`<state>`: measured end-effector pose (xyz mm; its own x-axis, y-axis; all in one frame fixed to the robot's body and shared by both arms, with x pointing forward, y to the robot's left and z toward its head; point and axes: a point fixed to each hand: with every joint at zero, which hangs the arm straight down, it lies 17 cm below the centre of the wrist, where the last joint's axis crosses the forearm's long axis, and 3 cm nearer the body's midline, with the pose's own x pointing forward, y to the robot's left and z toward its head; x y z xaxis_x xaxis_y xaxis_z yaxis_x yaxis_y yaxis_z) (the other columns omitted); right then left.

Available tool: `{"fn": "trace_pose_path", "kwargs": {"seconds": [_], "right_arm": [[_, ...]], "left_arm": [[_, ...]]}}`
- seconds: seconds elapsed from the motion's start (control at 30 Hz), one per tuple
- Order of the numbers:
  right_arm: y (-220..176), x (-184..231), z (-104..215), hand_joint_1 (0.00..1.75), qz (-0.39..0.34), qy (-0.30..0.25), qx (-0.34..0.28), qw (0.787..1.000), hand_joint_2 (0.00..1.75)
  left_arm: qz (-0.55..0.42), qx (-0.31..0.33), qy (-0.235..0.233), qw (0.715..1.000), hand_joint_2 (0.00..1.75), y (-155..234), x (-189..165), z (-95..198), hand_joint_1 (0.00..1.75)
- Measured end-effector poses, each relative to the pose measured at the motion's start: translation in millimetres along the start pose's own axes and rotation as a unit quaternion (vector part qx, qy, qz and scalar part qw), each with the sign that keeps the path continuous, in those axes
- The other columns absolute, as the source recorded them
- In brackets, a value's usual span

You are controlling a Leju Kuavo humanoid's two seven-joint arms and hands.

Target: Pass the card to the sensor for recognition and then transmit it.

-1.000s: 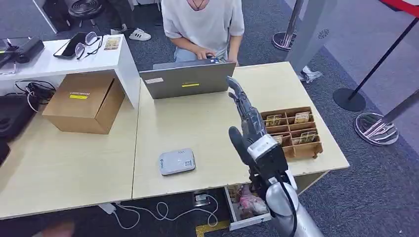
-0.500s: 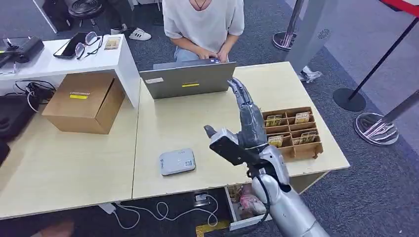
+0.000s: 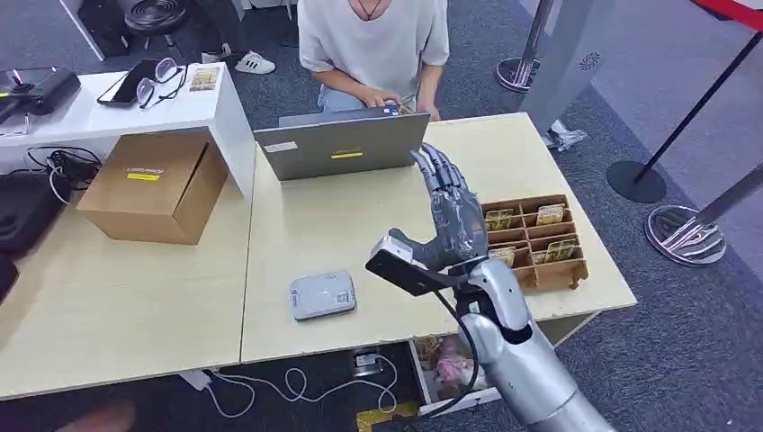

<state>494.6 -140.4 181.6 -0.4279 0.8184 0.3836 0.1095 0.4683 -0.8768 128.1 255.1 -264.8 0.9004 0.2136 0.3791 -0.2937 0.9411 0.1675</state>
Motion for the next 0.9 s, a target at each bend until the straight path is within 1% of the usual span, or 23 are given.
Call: {"fn": "trace_pose_path", "kwargs": {"seconds": [0.4,0.7,0.9], "right_arm": [[3.4,-32.5,7.8,0.0,0.094,0.018,0.035,0.995,1.75],[5.1,-52.2,10.1,0.0,0.133,0.021,0.061,0.989,1.75],[7.0,-71.8,15.8,0.0,0.158,0.034,0.076,0.984,1.75]], "left_arm": [[0.019,0.002,0.007,1.0,0.0,1.3,-4.3,0.6,0.0],[0.039,0.005,0.015,0.999,0.0,2.6,-9.2,1.1,0.0],[0.044,0.004,0.015,0.999,0.0,2.8,-11.5,1.7,0.0]]}}
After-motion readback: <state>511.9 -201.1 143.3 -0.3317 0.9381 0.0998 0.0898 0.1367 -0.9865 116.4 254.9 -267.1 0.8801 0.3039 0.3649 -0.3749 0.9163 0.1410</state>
